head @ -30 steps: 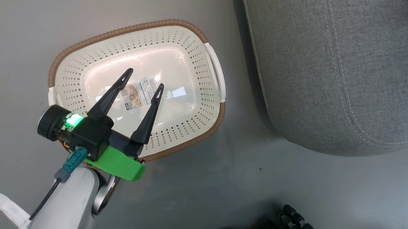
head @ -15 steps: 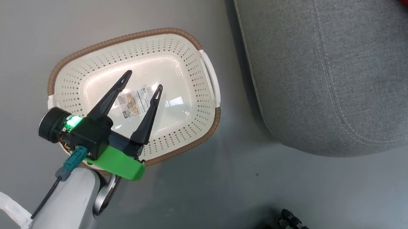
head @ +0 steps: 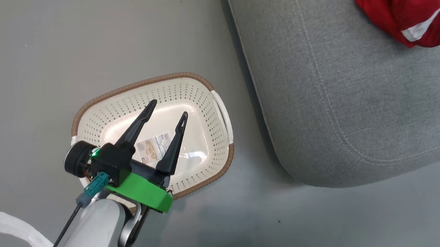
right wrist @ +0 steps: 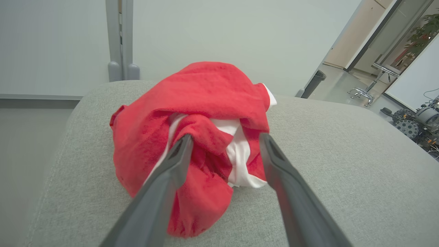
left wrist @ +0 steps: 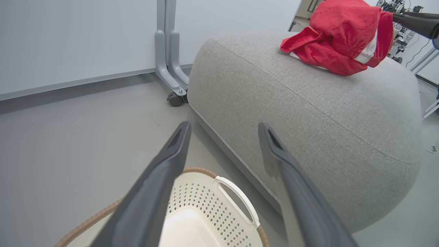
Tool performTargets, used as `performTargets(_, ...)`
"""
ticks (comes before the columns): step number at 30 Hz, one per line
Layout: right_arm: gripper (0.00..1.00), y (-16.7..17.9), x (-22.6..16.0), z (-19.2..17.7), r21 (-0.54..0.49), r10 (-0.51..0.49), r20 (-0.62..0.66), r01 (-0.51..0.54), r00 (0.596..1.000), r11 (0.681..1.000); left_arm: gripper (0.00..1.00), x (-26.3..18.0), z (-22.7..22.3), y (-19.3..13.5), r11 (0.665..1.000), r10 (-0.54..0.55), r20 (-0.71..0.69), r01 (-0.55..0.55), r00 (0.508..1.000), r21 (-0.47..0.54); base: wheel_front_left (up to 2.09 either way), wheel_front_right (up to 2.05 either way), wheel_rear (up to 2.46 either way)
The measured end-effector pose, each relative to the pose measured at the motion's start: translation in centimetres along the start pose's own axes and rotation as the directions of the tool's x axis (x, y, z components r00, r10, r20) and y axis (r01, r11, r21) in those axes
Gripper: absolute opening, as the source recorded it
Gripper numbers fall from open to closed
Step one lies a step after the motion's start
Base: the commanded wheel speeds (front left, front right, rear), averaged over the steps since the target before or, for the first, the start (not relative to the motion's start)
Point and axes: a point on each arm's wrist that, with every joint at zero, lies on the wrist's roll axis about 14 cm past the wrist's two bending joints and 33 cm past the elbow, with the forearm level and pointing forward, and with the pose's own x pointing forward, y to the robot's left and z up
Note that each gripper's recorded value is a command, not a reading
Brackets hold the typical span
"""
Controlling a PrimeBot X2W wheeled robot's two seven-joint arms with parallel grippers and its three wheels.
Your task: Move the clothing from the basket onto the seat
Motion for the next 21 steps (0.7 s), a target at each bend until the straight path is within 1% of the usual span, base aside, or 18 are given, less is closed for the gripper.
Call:
performTargets(4,1.0,-0.5,-2.4,2.6,0.006,0.017,0.07,-0.017,0.997,1.0,1.0,-1.2,1.8,-1.1,1.0,0.016,0.032,-0.016,0.999,0.002,0.0,0.0,0.0)
performTargets(6,1.0,-1.4,-3.6,4.6,0.018,0.006,0.127,-0.009,0.992,1.0,1.0,-1.8,2.9,-1.4,0.999,0.032,0.054,-0.032,0.998,0.006,0.0,0.0,0.0)
performTargets(8,1.0,-2.1,-4.8,7.0,0.031,-0.006,0.198,0.0,0.98,1.0,1.0,-2.5,3.9,-1.7,0.999,0.045,0.076,-0.046,0.996,0.011,0.0,0.0,0.0)
performTargets(10,1.0,-2.3,-6.2,9.6,0.047,-0.009,0.281,-0.005,0.96,0.999,1.0,-3.4,5.0,-1.8,0.997,0.069,0.101,-0.07,0.992,0.012,0.0,0.0,0.0)
performTargets(13,1.0,-1.3,-8.5,12.5,0.052,0.018,0.376,-0.04,0.926,0.998,1.0,-5.1,6.5,-1.3,0.992,0.123,0.143,-0.123,0.982,-0.009,0.0,0.0,0.0)
performTargets(15,1.0,-0.2,-10.1,13.5,0.041,0.045,0.414,-0.068,0.909,0.997,1.0,-6.3,7.4,-1.0,0.988,0.155,0.168,-0.154,0.974,-0.019,0.0,0.0,0.0)
performTargets(18,1.0,1.5,-12.3,14.3,0.079,0.062,0.459,-0.11,0.886,0.991,1.0,-8.2,8.4,-0.7,0.981,0.192,0.194,-0.194,0.962,-0.009,0.0,0.0,0.0)
performTargets(21,1.0,2.9,-13.9,15.3,0.122,0.064,0.502,-0.144,0.863,0.982,1.0,-10.3,9.5,-0.2,0.971,0.238,0.23,-0.24,0.943,-0.022,0.0,0.0,0.0)
